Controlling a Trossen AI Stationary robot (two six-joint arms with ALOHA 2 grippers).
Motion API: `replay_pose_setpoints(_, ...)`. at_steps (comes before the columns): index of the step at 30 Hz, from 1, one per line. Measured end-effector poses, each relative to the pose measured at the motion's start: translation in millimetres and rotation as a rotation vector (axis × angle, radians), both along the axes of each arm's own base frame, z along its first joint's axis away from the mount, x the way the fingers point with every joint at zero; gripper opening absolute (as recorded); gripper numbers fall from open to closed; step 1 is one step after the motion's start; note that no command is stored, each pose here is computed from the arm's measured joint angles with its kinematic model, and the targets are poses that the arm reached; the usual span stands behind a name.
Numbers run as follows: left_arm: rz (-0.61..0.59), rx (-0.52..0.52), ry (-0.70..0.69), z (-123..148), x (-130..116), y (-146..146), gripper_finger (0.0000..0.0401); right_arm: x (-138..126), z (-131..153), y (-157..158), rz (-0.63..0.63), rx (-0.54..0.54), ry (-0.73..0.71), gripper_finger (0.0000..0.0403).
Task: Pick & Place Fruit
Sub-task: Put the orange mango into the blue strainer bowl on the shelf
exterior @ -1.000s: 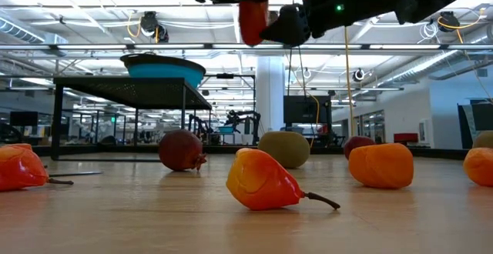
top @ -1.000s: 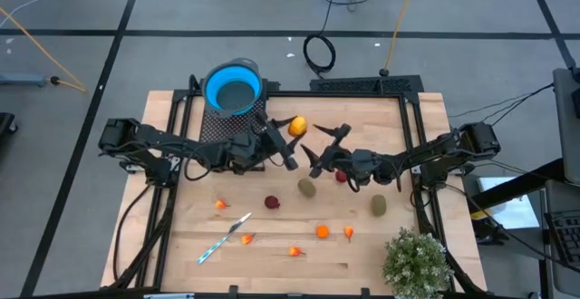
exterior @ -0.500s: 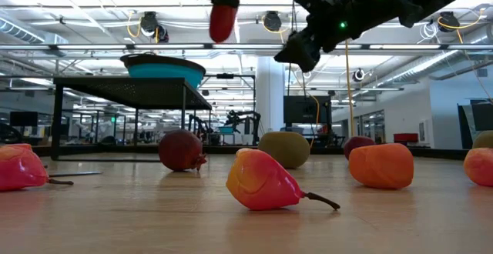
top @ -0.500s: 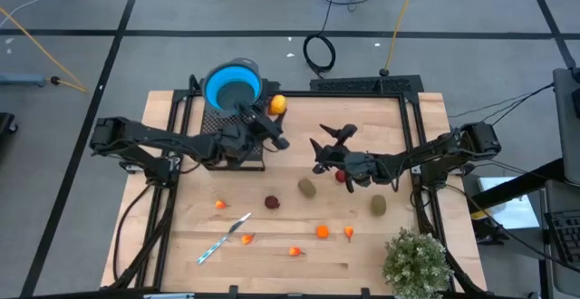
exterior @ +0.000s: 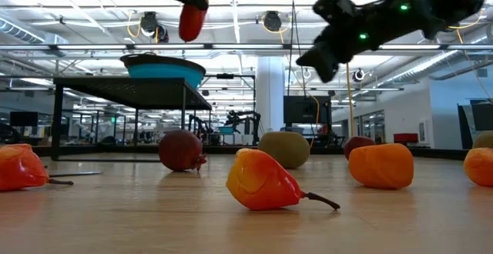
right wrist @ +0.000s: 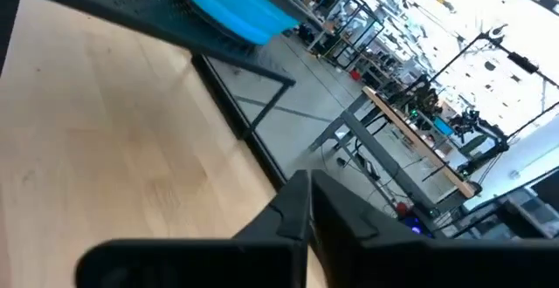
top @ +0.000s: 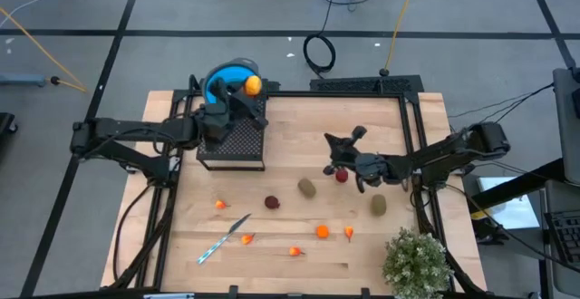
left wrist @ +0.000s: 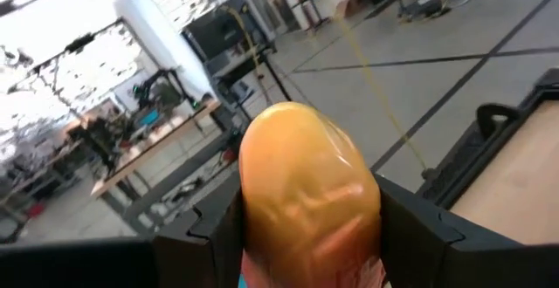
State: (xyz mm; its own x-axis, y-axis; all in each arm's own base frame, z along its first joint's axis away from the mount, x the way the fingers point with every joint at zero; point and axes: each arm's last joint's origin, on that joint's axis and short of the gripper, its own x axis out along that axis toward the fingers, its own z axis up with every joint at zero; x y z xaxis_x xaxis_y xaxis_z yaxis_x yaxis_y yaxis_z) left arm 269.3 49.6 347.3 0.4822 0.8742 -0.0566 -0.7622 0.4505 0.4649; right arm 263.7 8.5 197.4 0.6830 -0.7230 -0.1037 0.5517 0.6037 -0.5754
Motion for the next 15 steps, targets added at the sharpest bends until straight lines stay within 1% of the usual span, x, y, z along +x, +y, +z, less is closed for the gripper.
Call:
replay_pose_setpoints(3, 0.017, -0.025, 0.016, 0.2, -8.4, 6.1, 0.0194, -19.2, 2.0, -0.6, 0.099, 0.047, -0.049, 0.0013)
replay_pose_setpoints(6, -0.029, -0.063, 0.000, 2.1, -15.0, 12.9, 0.0192, -40.8, 4.5, -0.4, 0.223, 0.095, -0.111, 0.0007)
replay_pose_setpoints(10, -0.062, -0.103, -0.027, 1.9, -18.6, 24.3, 0.0195, -70.6, 6.3, -1.2, 0.360, 0.115, -0.182, 0.0002)
replay_pose_setpoints(15, -0.080, -0.117, -0.030, 1.6, -21.6, 38.5, 0.0192, -100.8, 6.8, -1.4, 0.494, 0.118, -0.281, 0.0001)
